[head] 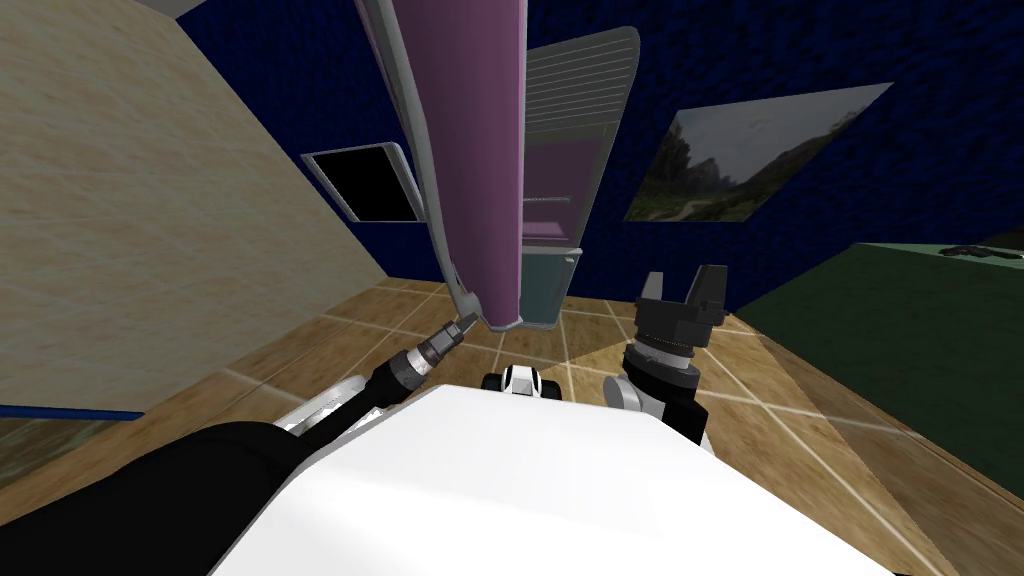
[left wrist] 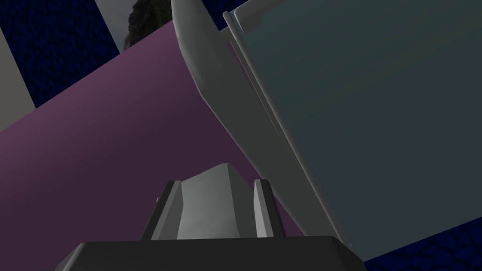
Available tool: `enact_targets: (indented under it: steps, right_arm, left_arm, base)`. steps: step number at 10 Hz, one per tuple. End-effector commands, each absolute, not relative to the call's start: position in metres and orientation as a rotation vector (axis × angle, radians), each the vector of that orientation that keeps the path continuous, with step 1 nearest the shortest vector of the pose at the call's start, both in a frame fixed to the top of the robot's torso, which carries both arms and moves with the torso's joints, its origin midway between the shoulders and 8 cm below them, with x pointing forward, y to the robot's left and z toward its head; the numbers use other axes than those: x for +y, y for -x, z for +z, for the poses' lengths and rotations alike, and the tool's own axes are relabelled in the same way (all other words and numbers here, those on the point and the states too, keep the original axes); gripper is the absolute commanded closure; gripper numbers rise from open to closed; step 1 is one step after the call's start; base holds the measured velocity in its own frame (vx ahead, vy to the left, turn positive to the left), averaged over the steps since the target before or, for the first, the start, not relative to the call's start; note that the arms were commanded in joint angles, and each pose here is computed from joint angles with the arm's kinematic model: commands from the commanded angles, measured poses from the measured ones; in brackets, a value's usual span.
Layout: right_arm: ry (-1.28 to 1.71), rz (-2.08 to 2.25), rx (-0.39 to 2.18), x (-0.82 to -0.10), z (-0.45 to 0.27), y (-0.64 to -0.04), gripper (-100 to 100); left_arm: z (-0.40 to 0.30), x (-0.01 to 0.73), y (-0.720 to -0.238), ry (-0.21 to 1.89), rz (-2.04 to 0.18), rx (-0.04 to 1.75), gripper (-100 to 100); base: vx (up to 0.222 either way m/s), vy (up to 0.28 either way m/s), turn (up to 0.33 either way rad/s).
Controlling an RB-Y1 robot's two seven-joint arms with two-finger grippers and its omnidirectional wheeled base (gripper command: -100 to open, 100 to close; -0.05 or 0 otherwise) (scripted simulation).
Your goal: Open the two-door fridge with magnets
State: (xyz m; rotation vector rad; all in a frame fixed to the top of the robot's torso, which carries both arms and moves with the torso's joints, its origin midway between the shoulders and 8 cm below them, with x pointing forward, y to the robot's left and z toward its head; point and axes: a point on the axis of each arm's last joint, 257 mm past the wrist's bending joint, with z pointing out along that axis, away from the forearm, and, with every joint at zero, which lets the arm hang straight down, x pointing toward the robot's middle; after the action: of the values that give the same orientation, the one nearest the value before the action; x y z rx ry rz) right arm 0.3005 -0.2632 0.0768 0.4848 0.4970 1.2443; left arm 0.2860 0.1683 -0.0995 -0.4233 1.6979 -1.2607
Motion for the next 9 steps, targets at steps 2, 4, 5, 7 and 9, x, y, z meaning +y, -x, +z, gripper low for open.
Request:
enact_targets:
  steps: [2, 4, 5, 7, 9]
  right_arm:
    - [-0.485, 1.244, 0.497, -0.263, 0.077, -0.3, 0]
    - [-0.485, 1.244, 0.497, -0.263, 0.077, -0.3, 0]
    - [-0.485, 1.244, 0.497, -0.263, 0.077, -0.3, 0]
    - [-0.485, 1.244, 0.497, -0.263, 0.077, -0.3, 0]
    - [-0.485, 1.244, 0.497, -0.263, 0.077, -0.3, 0]
  left_arm:
    - [-0.095, 0.166, -0.283, 0.382, -1.286, 1.699, 100]
    - [-0.095, 0.161, -0.274, 0.338, -1.326, 1.719, 100]
    - [-0.095, 0.161, -0.274, 0.338, -1.326, 1.719, 100]
    - [-0.094, 0.156, -0.265, 0.295, -1.368, 1.739, 100]
    - [-0.088, 0.159, -0.267, 0.297, -1.371, 1.754, -100]
  base:
    - [-0.038, 0.217, -0.055]
    - [-0.108, 0.269, -0.101]
    - [-0.056, 0.258, -0.047]
    - [-0.073, 0.28, -0.094]
    - [-0.029, 0.04, 0.124]
